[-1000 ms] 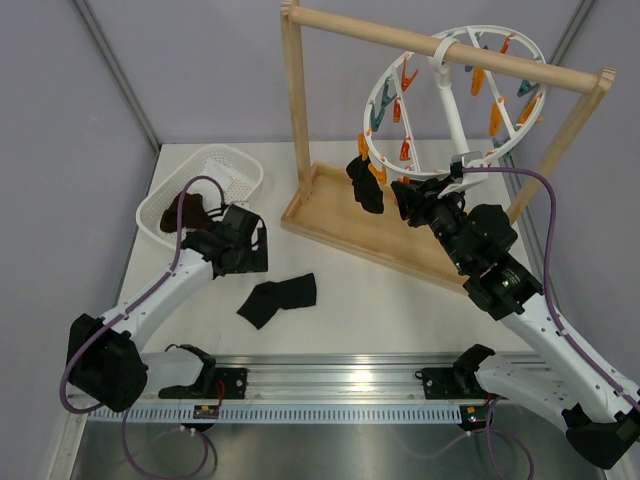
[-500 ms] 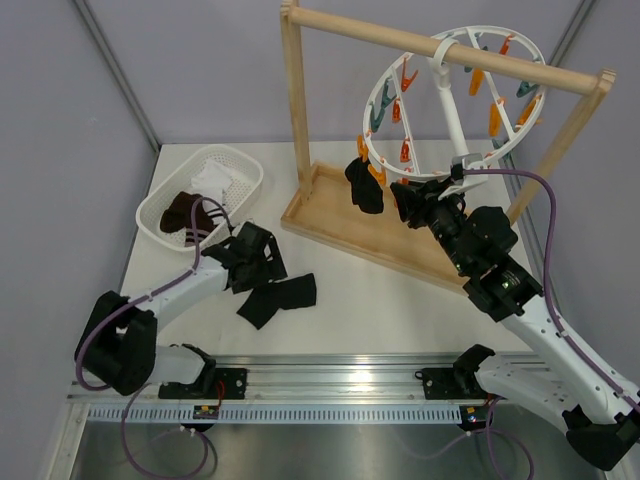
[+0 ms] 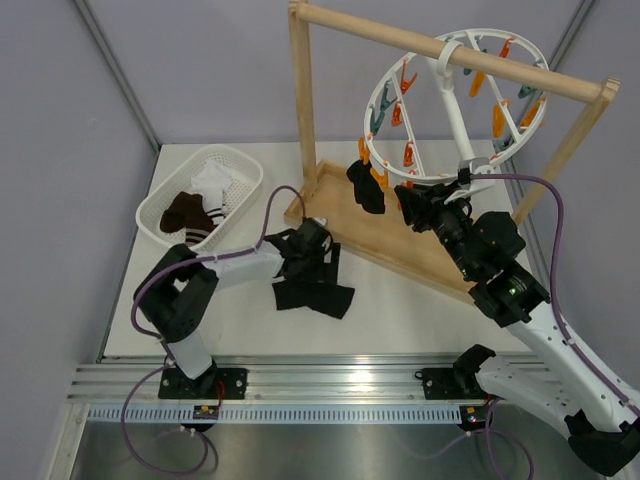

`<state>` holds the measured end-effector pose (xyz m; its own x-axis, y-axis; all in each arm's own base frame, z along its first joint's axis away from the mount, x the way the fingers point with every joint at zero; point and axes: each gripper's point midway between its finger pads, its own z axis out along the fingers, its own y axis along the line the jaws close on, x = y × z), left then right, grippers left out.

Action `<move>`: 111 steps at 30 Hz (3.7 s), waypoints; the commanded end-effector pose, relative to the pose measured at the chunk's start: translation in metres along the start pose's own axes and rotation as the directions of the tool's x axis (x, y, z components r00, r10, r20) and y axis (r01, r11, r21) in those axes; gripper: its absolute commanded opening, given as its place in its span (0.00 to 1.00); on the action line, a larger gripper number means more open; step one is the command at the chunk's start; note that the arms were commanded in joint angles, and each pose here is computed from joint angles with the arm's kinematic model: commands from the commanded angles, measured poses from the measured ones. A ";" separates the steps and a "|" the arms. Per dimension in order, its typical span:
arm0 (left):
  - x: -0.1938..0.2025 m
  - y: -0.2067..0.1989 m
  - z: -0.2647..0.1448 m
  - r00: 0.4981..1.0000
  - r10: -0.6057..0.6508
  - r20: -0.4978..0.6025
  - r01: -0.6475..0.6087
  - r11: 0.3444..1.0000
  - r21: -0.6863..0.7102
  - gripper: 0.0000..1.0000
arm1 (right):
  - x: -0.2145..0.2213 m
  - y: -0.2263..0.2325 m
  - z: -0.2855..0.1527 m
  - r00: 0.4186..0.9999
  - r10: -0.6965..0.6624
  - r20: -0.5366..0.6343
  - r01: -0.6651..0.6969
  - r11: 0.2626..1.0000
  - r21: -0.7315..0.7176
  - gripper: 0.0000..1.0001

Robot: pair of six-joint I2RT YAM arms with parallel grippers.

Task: Clip the socks to the hanger
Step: Move the sock to the center of the board.

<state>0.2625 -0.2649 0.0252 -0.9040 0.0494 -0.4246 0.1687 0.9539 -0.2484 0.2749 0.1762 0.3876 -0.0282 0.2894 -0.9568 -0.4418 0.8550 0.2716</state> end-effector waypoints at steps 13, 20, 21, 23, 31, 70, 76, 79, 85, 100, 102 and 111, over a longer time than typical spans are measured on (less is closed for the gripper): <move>0.015 0.003 -0.096 0.990 0.043 0.138 -0.023 0.989 -0.149 0.99 | 0.068 0.006 0.001 0.969 -0.027 -0.245 0.015 0.999 -0.049 0.00; 0.070 -0.021 -0.068 0.989 -0.142 -0.037 0.145 0.987 0.076 0.95 | 0.066 0.009 0.009 0.969 -0.029 -0.245 0.016 0.998 -0.055 0.00; 0.071 -0.023 -0.066 0.988 -0.146 -0.047 0.149 0.985 0.085 0.95 | 0.068 0.009 0.010 0.968 -0.029 -0.250 0.015 0.998 -0.055 0.00; 0.075 -0.026 -0.059 0.987 -0.140 -0.081 0.147 0.986 0.084 0.95 | 0.066 0.010 0.012 0.968 -0.030 -0.248 0.015 0.998 -0.059 0.00; 0.070 -0.004 -0.040 0.986 -0.133 -0.096 0.136 0.990 0.025 0.94 | 0.064 0.013 0.018 0.968 -0.027 -0.251 0.011 0.998 -0.064 0.00; 0.030 0.043 -0.029 0.989 -0.116 -0.095 0.107 0.990 -0.097 0.94 | 0.067 0.005 0.010 0.967 -0.031 -0.253 0.023 0.999 -0.034 0.00; -0.036 0.062 -0.046 0.997 -0.075 0.030 0.079 0.980 -0.182 0.95 | 0.067 0.005 0.011 0.967 -0.031 -0.253 0.023 0.999 -0.034 0.00; -0.037 0.036 -0.055 0.996 -0.085 0.021 0.086 0.993 -0.084 0.95 | 0.067 0.006 0.011 0.967 -0.030 -0.253 0.021 0.999 -0.038 0.00; 0.035 -0.036 -0.056 0.985 -0.104 -0.134 0.126 0.979 0.160 0.95 | 0.064 0.003 0.008 0.971 -0.032 -0.239 0.027 0.999 -0.027 0.00; 0.054 -0.010 -0.014 0.981 -0.018 -0.194 0.023 0.999 0.024 0.95 | 0.066 0.002 0.007 0.969 -0.029 -0.244 0.024 0.999 -0.023 0.00; 0.037 -0.005 -0.013 0.988 -0.021 -0.154 0.021 1.000 -0.002 0.95 | 0.066 0.002 0.006 0.969 -0.034 -0.246 0.029 0.999 -0.021 0.00; -0.053 0.022 -0.037 0.998 -0.055 0.017 0.055 0.998 -0.034 0.95 | 0.065 0.001 0.005 0.968 -0.039 -0.247 0.035 0.999 -0.020 0.00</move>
<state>0.2721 -0.2310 0.0415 -0.9484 -0.0346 -0.3152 0.0493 0.9658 -0.2544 0.2888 0.1873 0.3801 -0.0727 0.2635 -0.9619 -0.4316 0.8612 0.2685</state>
